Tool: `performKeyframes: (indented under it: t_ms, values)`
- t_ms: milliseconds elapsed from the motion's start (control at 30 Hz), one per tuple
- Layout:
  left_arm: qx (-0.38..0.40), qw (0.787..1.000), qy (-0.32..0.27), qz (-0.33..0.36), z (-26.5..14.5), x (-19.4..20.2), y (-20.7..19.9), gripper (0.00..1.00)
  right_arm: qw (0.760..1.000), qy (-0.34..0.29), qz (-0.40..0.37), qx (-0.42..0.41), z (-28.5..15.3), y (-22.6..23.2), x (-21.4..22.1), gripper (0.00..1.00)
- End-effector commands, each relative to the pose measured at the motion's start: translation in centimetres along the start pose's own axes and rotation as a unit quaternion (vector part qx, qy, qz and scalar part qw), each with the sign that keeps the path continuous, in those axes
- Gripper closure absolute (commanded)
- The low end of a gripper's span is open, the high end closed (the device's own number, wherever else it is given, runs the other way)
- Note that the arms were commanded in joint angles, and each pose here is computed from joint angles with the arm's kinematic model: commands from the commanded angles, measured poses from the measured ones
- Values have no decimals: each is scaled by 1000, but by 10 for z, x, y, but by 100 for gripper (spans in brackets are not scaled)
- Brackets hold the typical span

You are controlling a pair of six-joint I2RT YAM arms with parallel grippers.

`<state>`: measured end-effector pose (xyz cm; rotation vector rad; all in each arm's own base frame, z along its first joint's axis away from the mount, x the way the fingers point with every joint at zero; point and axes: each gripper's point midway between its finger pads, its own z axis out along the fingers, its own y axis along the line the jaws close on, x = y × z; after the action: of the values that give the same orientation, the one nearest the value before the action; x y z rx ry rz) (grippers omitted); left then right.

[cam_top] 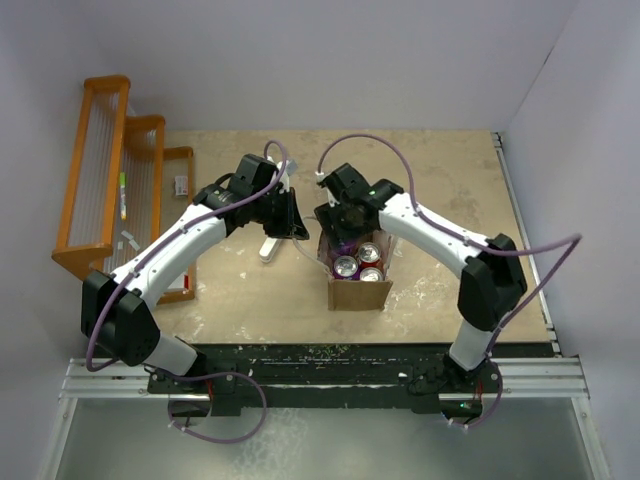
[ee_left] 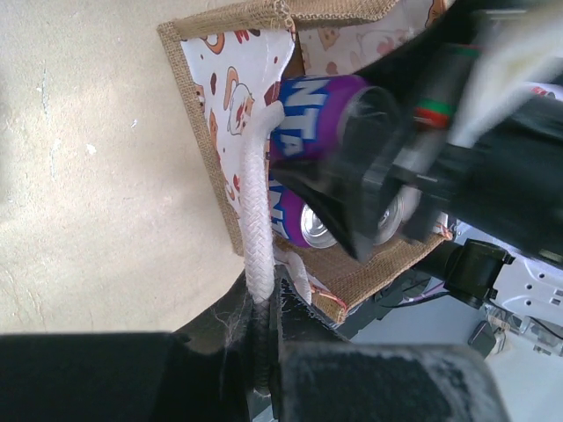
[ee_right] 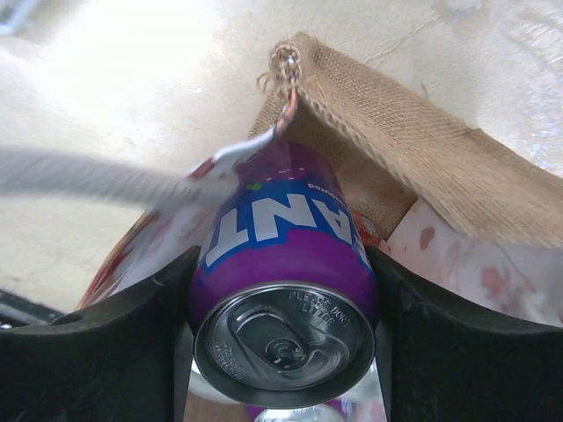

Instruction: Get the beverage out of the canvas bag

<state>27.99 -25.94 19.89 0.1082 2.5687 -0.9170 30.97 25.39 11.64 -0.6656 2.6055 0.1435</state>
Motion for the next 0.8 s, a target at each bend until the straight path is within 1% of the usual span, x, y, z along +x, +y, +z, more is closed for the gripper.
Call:
performKeyframes:
  t_ms: [0,33,267,367,433,567,633,700,767]
  values:
    - [18,999,-24,10,-13,-8,-10,100,988,-141,50,-36,-88,7,-58,98]
    - [19,999,-25,10,-13,-8,-10,100,985,-157,55,-38,-98,6,-62,100]
    - [28,999,-24,5,-13,-8,-13,100,962,-250,107,-21,-162,-14,-74,100]
    - [29,999,-23,4,-12,-8,-13,100,949,-287,128,-19,-190,-22,-77,100]
    - [28,999,-21,3,-11,-6,-12,100,939,-313,142,-2,-209,-34,-78,100]
    - [31,999,-21,1,-12,-4,-12,100,915,-358,171,66,-243,-69,-76,100]
    - [33,999,-21,-1,-12,-3,-12,100,903,-368,192,111,-254,-92,-69,100]
    - [35,999,-21,-2,-12,-2,-12,100,894,-367,208,150,-259,-115,-60,100]
    - [35,999,-20,-3,-12,-1,-12,100,886,-351,236,188,-258,-146,-46,100]
